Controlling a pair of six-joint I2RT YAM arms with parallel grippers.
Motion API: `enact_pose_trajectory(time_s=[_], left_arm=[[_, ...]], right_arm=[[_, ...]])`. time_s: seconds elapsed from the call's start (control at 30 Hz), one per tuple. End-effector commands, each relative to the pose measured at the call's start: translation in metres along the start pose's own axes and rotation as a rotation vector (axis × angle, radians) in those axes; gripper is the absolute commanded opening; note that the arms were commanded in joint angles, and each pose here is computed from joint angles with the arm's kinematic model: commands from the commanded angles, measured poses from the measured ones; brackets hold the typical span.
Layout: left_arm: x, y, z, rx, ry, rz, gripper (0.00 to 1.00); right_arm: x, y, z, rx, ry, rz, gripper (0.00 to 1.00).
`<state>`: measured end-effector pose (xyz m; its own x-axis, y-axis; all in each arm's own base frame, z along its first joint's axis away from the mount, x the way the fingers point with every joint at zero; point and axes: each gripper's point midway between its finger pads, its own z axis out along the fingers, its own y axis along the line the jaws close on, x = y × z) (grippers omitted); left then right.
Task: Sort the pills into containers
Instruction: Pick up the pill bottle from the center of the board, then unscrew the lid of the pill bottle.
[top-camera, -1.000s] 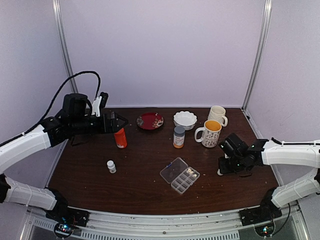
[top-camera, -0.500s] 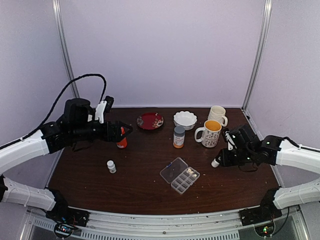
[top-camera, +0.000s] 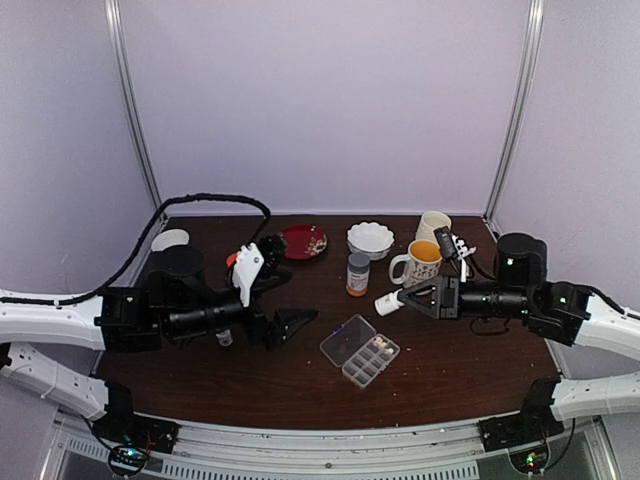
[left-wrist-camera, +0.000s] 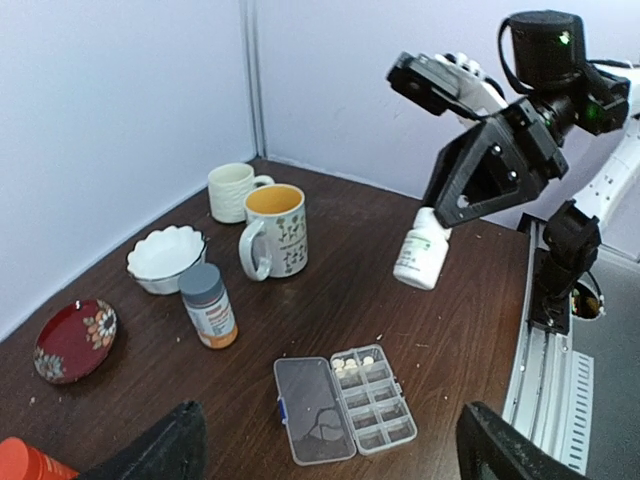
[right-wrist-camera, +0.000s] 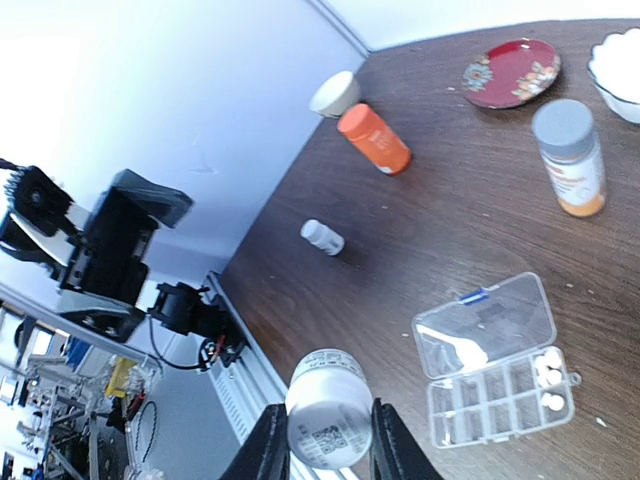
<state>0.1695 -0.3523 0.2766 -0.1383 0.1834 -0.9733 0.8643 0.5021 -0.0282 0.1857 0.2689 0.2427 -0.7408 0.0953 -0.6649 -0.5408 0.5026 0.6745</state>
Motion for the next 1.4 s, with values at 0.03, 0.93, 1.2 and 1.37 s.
enact_pose_trajectory(time_s=[0.03,0.93,1.2,1.37], left_arm=[[-0.033,-0.019,0.008,-0.006,-0.182,0.204,0.87],[-0.057,-0.067,0.028,0.153,-0.319,0.325,0.62],[-0.057,-0.068,0.029,0.156,-0.321,0.332,0.48],[-0.056,-0.072,0.031,0.172,-0.322,0.335,0.39]], right_arm=[[-0.015,0.062,-0.002,-0.235,-0.064,-0.042,0.00],[-0.014,0.111,0.013,-0.382,-0.079,-0.068,0.00],[-0.016,0.115,0.015,-0.388,-0.073,-0.080,0.00],[-0.015,0.115,0.016,-0.389,-0.066,-0.086,0.00]])
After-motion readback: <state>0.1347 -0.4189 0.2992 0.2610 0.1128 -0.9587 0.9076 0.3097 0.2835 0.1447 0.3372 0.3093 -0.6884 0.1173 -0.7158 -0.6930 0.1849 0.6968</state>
